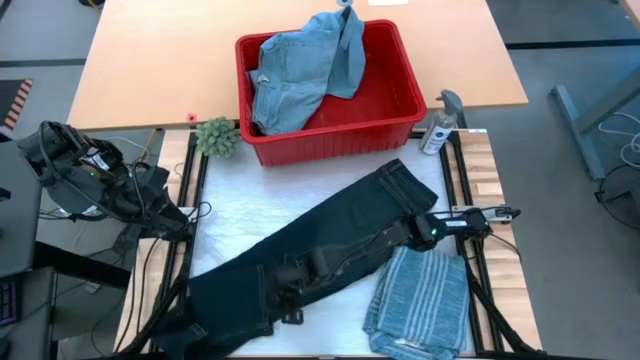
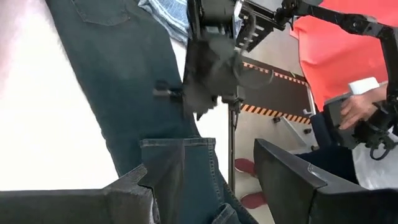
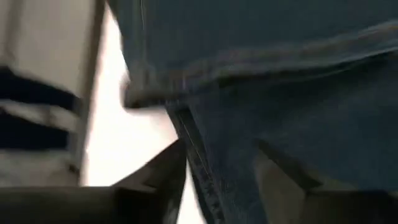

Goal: Fold Laundry from Bin
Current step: Fold the blue denim pants

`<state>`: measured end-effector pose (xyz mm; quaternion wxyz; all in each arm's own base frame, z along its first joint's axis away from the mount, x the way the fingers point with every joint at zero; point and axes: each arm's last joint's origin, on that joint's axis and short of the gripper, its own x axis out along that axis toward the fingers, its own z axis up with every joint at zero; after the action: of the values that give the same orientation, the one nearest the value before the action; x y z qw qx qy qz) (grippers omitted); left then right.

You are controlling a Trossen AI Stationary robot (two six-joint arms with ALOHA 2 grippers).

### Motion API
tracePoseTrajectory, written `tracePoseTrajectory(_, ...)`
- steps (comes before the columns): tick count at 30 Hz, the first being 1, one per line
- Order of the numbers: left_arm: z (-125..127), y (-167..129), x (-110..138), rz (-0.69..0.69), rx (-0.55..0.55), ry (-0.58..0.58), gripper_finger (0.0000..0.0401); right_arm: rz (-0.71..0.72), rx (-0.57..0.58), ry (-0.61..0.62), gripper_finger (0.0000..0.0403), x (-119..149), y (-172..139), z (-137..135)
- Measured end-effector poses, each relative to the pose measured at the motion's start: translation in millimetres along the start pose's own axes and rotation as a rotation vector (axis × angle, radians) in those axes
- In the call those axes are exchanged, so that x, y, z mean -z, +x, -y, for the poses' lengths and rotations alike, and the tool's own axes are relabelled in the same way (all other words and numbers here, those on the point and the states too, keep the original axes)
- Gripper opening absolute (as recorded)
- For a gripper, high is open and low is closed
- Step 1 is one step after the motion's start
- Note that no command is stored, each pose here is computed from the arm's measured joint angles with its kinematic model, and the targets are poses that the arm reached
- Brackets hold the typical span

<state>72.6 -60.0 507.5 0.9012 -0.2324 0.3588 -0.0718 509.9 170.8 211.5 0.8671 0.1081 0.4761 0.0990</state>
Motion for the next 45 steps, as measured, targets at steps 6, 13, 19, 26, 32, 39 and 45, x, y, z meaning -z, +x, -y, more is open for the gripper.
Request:
tracePoseTrajectory(6,26.5,35.4,2.0,-0.206,0.063,0.24,0.018,0.073,-0.118,0.143,0.0246,-25.4,-44.9,13.2)
tracePoseTrajectory(13,71.2,108.8,16.8,-0.458,0.069,0.485,0.018,0.096,-0.32,0.154,0.0234,-33.1,-116.8,-15.2)
tracePoseTrajectory(19,83.6,114.2,29.6,-0.36,-0.073,0.411,0.018,0.208,-0.294,0.107,0.0219,-11.0,-206.7,-76.3)
tracePoseTrajectory(26,78.2,150.0,77.1,-0.4,-0.309,0.189,0.018,0.385,-0.037,0.113,0.0204,34.7,-290.9,-116.8)
tracePoseTrajectory(32,53.2,209.3,122.0,-0.4,-0.463,0.106,0.018,0.401,0.193,0.169,0.0191,64.5,-304.2,-125.3)
tracePoseTrajectory(39,27.1,272.5,140.1,-0.292,-0.357,0.146,0.018,0.35,0.257,0.143,0.0181,70.3,-297.0,-123.0)
tracePoseTrajectory(45,-1.0,291.1,126.3,-0.219,-0.461,0.234,0.018,0.308,0.26,0.087,0.0178,71.5,-296.4,-120.8)
